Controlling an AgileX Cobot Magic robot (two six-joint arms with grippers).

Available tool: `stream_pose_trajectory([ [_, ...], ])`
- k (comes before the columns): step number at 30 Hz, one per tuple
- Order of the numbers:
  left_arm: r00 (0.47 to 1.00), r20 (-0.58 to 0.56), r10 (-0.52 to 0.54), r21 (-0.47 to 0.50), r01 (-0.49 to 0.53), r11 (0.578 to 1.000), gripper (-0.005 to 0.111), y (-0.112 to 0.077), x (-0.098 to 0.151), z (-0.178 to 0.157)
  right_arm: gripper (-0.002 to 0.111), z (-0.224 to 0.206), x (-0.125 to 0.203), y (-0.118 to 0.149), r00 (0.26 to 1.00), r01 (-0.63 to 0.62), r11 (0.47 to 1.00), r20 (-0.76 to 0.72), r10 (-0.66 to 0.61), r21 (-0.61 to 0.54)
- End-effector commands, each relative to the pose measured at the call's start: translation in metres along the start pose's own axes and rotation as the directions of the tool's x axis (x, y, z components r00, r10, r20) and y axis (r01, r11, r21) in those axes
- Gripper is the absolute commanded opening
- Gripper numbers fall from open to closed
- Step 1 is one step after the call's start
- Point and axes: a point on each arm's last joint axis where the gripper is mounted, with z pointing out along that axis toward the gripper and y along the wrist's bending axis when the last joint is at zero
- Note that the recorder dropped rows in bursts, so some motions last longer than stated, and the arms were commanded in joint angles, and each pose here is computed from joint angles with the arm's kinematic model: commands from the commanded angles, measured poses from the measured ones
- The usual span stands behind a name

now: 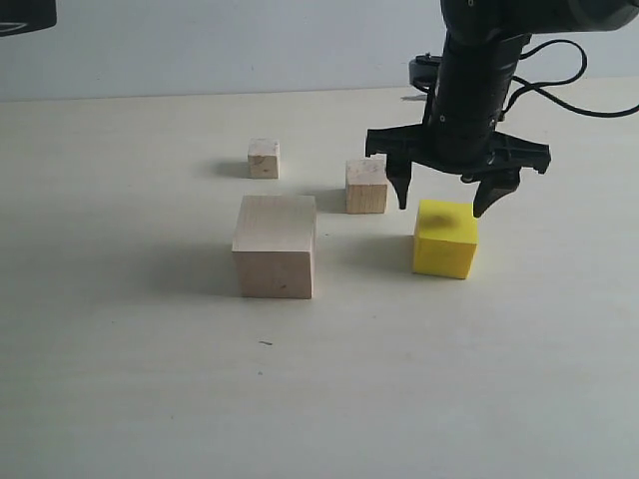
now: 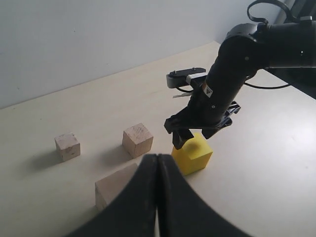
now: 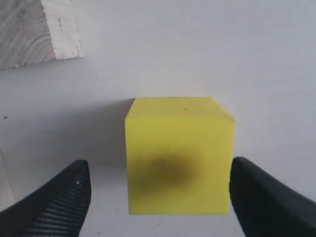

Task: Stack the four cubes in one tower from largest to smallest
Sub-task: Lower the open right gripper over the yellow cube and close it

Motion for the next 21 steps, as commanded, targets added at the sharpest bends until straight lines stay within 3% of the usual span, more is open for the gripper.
stream_pose_trajectory([
  [1,1.000,0.001,0.000,-0.006,0.000,1.000,0.000,0.001,0.001,-0.001,0.074,-0.002,-0.003,-0.002,1.000,0.001,1.000,0.011,-0.001,0.008],
  [12,1.000,0.001,0.000,-0.006,0.000,1.000,0.000,0.001,0.001,-0.001,0.074,0.000,-0.007,-0.007,0.999,-0.034,0.999,0.012,0.034,0.007],
  [21,1.000,-0.001,0.003,-0.007,-0.003,1.000,0.000,0.001,0.001,-0.001,0.074,0.034,-0.006,-0.006,0.997,-0.002,0.998,-0.073,0.007,0.060],
])
